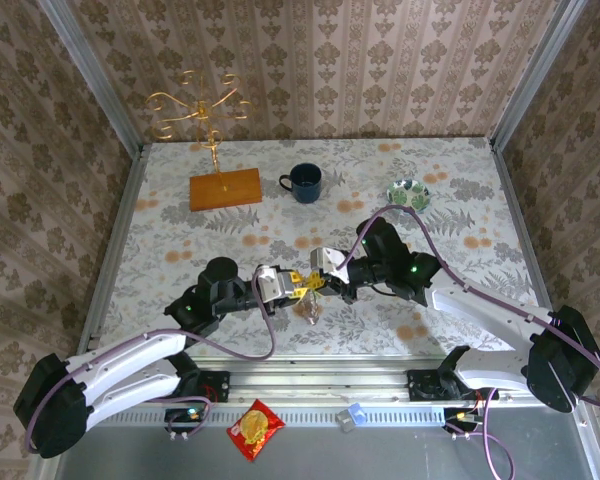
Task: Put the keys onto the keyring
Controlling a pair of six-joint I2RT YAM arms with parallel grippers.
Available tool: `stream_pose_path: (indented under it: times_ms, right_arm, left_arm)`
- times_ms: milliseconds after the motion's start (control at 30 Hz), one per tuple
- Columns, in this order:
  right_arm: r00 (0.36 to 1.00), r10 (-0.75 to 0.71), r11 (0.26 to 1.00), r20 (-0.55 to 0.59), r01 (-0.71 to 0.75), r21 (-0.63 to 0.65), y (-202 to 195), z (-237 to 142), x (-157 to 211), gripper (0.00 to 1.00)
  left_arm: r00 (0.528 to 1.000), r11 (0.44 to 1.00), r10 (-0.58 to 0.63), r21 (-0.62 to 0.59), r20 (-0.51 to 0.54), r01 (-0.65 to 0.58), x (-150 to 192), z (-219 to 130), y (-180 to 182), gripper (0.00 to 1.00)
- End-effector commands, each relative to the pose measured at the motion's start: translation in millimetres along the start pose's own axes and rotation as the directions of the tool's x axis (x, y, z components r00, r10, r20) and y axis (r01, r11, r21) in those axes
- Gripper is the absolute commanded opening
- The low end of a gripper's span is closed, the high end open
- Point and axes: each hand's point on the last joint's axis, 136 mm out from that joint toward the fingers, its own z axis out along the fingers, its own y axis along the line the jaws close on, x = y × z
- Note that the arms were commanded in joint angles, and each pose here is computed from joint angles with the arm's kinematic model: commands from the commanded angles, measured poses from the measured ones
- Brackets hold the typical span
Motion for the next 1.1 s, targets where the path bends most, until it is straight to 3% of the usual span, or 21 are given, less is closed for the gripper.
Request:
stream_pose_path:
  times_ms: [0,167,467,767,900,1067]
  right_arm:
    - [0.998,-0.042,0.999,-0.05,0.044,0.028,-3.9,-6.7,-1.0,0.0]
    - [0.979,-0.082,0.995,-0.188,0.091,0.04,-7.7,-11.8,7.9,0.0]
    - [0.947,-0.155,0.986,-0.28,0.168,0.024,-6.1,-7.0,0.7,0.0]
    - [0.966,-0.163,0.985,-0.202,0.169,0.014,-0.9,-4.7,-19.5,0.0]
    - [0.984,-0.106,0.992,-0.141,0.115,0.06,-5.4,-12.2,-20.0,0.26]
    - [0.995,-0.011,0.996,-0.097,0.02,0.092,-6.8,-22.0,-7.0,0.35]
  left_arm:
    - [1.0,0.999,0.025,-0.035,0.001,-0.024,-8.6,-3.8,6.1,0.26]
    - [0.997,0.999,0.041,-0.016,-0.067,-0.043,-2.6,-2.2,6.5,0.26]
    - [0.995,0.998,0.066,0.013,-0.081,-0.065,-9.3,4.3,9.3,0.21]
    - [0.995,0.998,0.058,0.024,-0.087,-0.056,-7.1,5.2,7.4,0.0]
    - [0.996,0.998,0.057,0.012,-0.067,-0.056,-8.2,3.3,7.3,0.0]
    - [0.998,0.998,0.058,-0.013,-0.002,-0.058,-13.9,1.1,7.1,0.0]
